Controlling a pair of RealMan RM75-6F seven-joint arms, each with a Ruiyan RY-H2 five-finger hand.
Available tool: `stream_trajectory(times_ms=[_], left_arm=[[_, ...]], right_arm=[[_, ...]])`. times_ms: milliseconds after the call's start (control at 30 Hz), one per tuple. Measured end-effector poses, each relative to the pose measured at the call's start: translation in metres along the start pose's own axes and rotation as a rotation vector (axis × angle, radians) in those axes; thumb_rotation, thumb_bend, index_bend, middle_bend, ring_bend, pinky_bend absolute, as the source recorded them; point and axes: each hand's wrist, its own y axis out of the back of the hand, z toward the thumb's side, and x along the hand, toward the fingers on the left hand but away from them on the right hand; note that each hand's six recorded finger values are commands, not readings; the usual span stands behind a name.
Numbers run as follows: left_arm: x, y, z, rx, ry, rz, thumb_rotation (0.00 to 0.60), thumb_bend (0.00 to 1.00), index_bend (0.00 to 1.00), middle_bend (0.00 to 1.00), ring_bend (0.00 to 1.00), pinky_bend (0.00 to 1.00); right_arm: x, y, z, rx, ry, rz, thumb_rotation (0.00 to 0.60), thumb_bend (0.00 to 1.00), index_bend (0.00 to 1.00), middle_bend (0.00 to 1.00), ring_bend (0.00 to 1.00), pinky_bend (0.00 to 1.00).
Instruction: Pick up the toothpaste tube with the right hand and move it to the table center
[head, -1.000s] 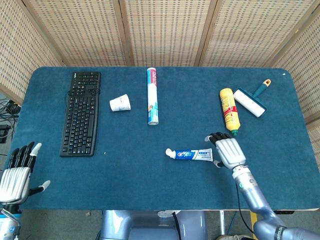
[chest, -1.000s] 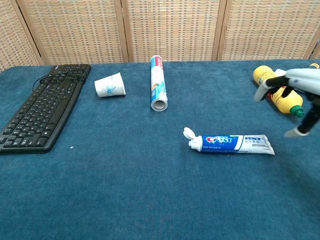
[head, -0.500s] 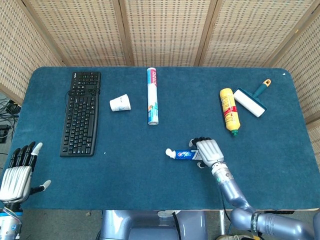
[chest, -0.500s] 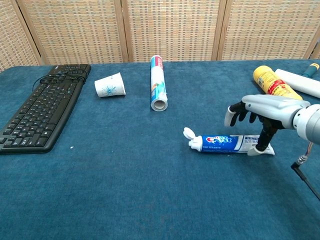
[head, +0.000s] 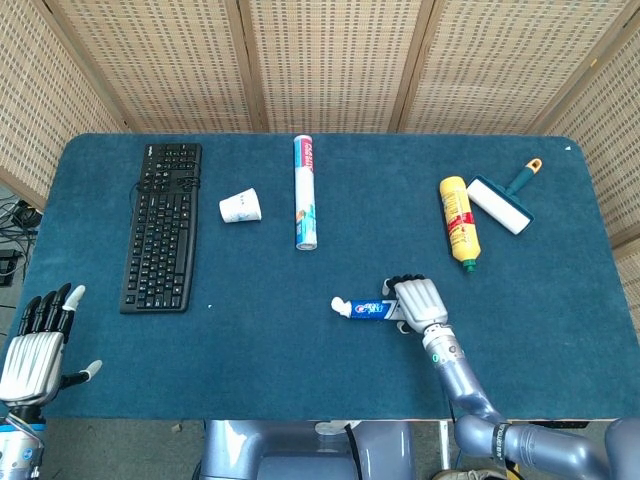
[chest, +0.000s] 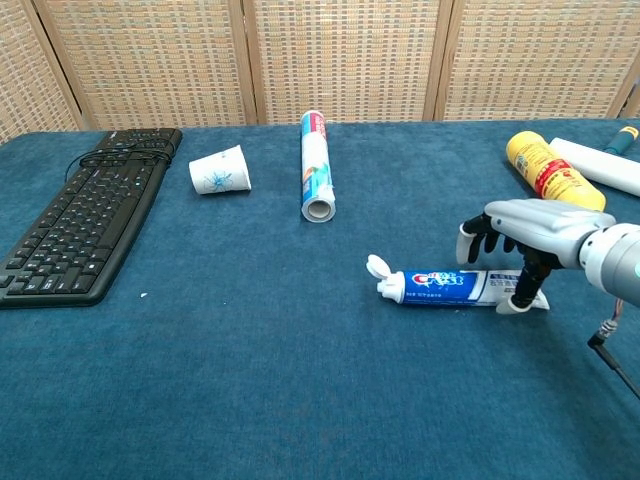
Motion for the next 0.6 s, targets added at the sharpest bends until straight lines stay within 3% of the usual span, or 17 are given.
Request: stream_trajectory(times_ms=[333, 600], left_arm=[[-0.0002, -0.0003, 0.0005, 0.000, 0.000, -0.001, 0.600, 0.00, 0.00, 0.00, 0.00, 0.00], [0.0006, -0.0020, 0.0017, 0.003, -0.003, -0.006, 0.600, 0.00, 0.00, 0.00, 0.00, 0.00]], right_arm=[[-0.0033, -0.0072, -0.0025, 0.008, 0.003, 0.000, 0.600, 0.40, 0.45, 0.46, 0.35, 0.36], [-0.0037, -0.0083, -0.0075, -0.012, -0.001, 0.002, 0.600, 0.52, 0.63, 0.63, 0.51, 0.51]])
